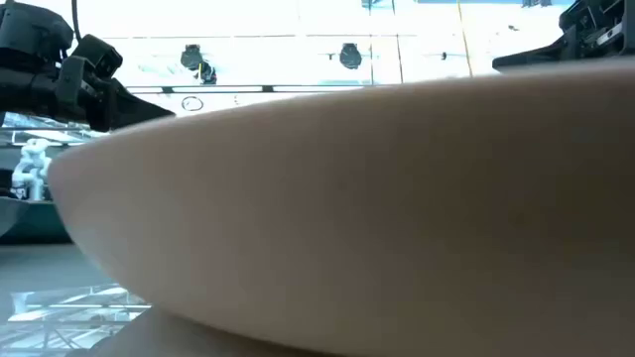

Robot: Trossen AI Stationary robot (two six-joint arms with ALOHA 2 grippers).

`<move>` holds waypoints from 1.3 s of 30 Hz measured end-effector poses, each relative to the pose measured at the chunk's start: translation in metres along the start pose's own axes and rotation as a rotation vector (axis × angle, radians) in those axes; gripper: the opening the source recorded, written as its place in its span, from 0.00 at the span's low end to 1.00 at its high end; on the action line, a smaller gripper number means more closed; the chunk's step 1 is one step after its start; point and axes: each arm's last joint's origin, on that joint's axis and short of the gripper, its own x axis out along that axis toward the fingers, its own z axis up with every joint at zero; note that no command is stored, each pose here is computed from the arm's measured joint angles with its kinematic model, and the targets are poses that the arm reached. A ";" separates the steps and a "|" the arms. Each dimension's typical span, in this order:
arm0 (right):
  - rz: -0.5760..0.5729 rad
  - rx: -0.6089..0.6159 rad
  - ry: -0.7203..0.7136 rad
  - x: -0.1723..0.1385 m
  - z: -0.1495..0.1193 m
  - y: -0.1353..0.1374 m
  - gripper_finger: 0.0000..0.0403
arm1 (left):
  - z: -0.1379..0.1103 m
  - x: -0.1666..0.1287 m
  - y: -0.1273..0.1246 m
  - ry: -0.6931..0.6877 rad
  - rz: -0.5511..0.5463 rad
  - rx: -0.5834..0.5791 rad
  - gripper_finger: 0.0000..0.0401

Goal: Place and stack plates onto a shelf

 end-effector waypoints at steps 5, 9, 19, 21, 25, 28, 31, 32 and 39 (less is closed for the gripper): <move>0.000 0.000 0.001 0.000 0.000 0.000 0.00 | 0.000 0.000 0.000 0.000 0.000 0.000 0.06; 0.000 0.000 0.001 0.000 0.000 0.000 0.00 | 0.000 0.000 0.000 0.000 0.000 0.000 0.06; -0.002 0.019 -0.083 0.000 0.008 0.000 0.00 | 0.000 0.000 0.000 0.000 -0.001 0.000 0.06; -0.002 0.019 -0.083 0.000 0.008 0.000 0.00 | 0.000 0.000 0.000 0.001 0.000 0.000 0.06; -0.002 0.019 -0.083 0.000 0.008 0.000 0.00 | 0.000 0.000 0.000 0.001 0.000 0.000 0.06; -0.002 0.018 -0.085 0.000 0.008 0.000 0.00 | 0.000 0.000 0.000 0.000 0.000 0.000 0.06; -0.010 -0.008 -0.143 -0.001 0.014 -0.001 0.00 | 0.000 0.000 0.000 0.001 0.000 0.000 0.06; -0.008 -0.014 -0.169 -0.001 0.017 -0.001 0.00 | 0.000 0.000 0.000 0.000 0.000 0.000 0.06; -0.037 -0.071 -0.290 -0.004 0.028 -0.002 0.00 | 0.000 0.000 0.000 0.000 0.000 0.000 0.06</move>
